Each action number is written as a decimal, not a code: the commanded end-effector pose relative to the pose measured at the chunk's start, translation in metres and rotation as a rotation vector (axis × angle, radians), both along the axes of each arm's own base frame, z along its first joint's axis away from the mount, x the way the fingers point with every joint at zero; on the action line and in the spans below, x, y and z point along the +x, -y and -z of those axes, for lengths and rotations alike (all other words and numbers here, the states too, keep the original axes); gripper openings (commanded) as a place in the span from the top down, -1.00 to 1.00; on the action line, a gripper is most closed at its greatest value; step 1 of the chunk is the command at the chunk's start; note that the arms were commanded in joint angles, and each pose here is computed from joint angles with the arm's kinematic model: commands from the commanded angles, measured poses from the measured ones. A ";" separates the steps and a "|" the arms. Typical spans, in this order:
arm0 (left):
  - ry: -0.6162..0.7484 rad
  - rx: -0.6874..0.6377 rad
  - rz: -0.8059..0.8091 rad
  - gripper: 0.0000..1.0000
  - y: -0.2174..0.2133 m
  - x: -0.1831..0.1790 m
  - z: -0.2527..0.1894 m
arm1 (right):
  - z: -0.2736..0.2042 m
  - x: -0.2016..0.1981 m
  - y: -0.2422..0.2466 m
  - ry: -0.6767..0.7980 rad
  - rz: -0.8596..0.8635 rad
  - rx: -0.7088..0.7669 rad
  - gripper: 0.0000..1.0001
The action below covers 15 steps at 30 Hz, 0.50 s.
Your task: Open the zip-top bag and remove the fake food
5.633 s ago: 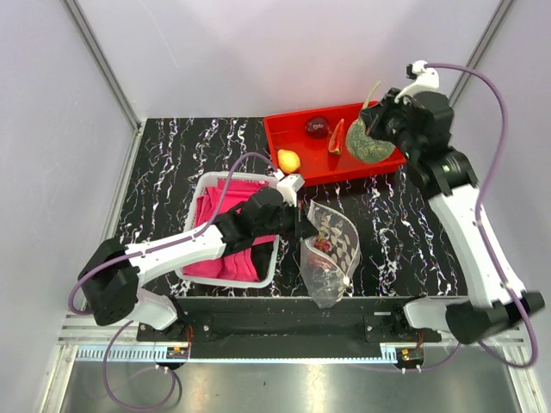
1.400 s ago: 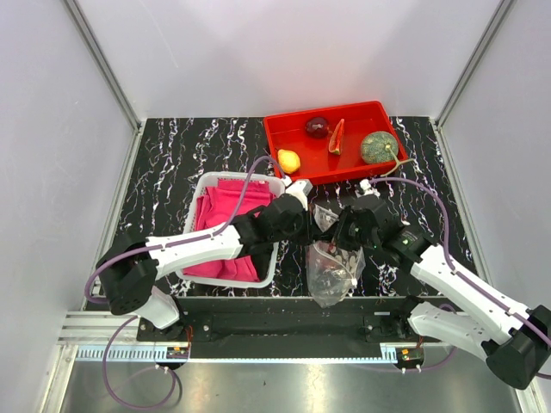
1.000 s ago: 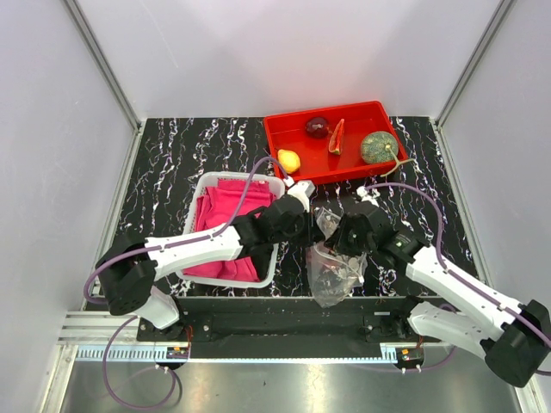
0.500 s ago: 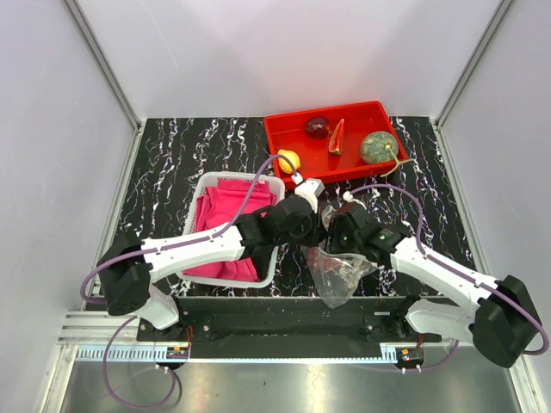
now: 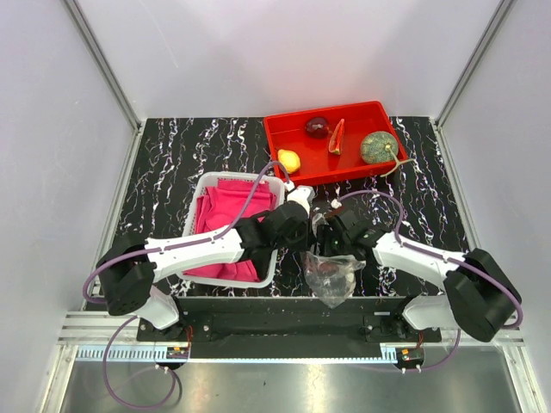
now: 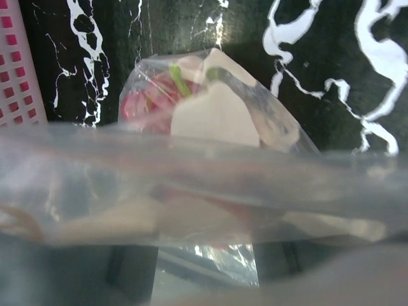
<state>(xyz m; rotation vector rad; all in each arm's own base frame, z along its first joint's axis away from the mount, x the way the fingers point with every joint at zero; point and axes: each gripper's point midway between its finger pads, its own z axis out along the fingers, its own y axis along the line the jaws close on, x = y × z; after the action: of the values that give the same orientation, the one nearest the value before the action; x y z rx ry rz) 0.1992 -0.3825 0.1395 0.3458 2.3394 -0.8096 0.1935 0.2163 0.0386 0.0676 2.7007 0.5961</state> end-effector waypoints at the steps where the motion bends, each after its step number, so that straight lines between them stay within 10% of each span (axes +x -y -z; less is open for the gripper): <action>1: 0.055 -0.187 0.019 1.00 0.022 0.000 -0.047 | 0.008 0.006 -0.011 0.022 -0.045 0.015 -0.19; 15: 0.065 -0.163 -0.018 1.00 0.001 0.007 -0.039 | -0.052 -0.006 -0.010 0.104 -0.078 0.120 0.70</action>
<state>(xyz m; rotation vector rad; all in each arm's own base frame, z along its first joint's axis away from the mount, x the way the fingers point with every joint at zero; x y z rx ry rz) 0.2026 -0.3810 0.1548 0.2970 2.2774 -0.8858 0.1941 0.2292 0.0609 0.0003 2.6316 0.7240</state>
